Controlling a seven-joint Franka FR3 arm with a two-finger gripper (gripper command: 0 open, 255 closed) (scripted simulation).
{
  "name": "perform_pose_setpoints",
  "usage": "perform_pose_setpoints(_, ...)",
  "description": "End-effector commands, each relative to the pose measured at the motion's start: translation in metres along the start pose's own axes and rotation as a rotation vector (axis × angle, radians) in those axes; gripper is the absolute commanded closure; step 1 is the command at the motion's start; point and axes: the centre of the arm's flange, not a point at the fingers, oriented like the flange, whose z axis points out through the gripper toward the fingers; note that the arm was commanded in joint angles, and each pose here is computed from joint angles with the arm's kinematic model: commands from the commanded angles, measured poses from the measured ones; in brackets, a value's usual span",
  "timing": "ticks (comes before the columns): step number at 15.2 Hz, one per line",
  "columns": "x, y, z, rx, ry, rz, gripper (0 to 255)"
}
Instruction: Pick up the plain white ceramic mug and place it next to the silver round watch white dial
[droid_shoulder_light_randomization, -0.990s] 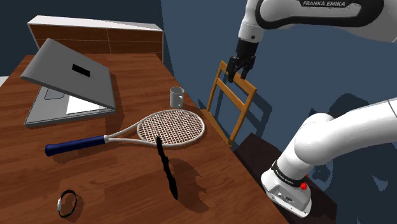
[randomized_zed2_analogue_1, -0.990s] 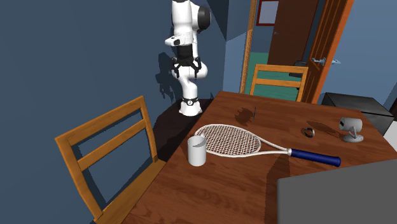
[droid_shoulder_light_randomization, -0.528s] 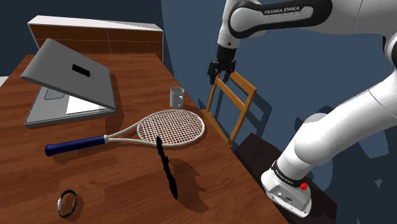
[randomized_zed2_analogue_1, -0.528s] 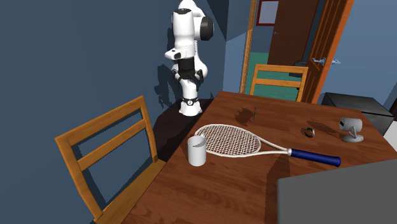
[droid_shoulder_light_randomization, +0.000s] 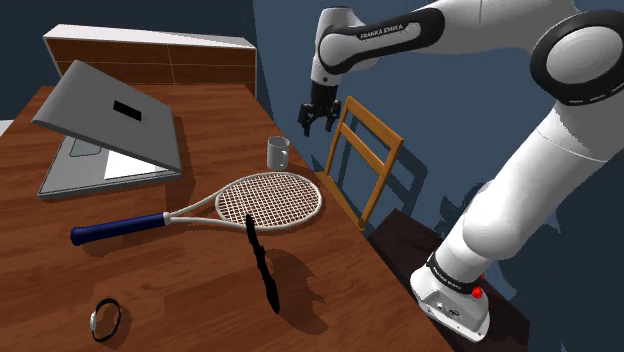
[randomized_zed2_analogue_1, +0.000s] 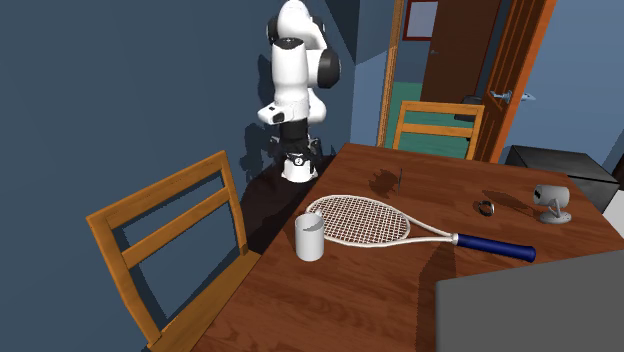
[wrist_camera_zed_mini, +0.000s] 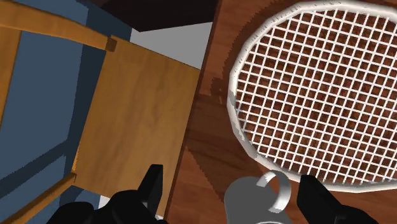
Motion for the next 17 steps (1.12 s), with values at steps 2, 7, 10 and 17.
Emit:
perform_pose_setpoints(2, 0.034, -0.008, 0.019, -0.004, -0.001, 0.009, 0)
perform_pose_setpoints(7, 0.092, -0.021, 0.051, -0.011, -0.004, 0.025, 0)
perform_pose_setpoints(10, 0.126, -0.028, 0.070, -0.015, -0.006, 0.035, 0)
perform_pose_setpoints(17, 0.126, -0.027, 0.107, -0.015, -0.006, 0.035, 0)
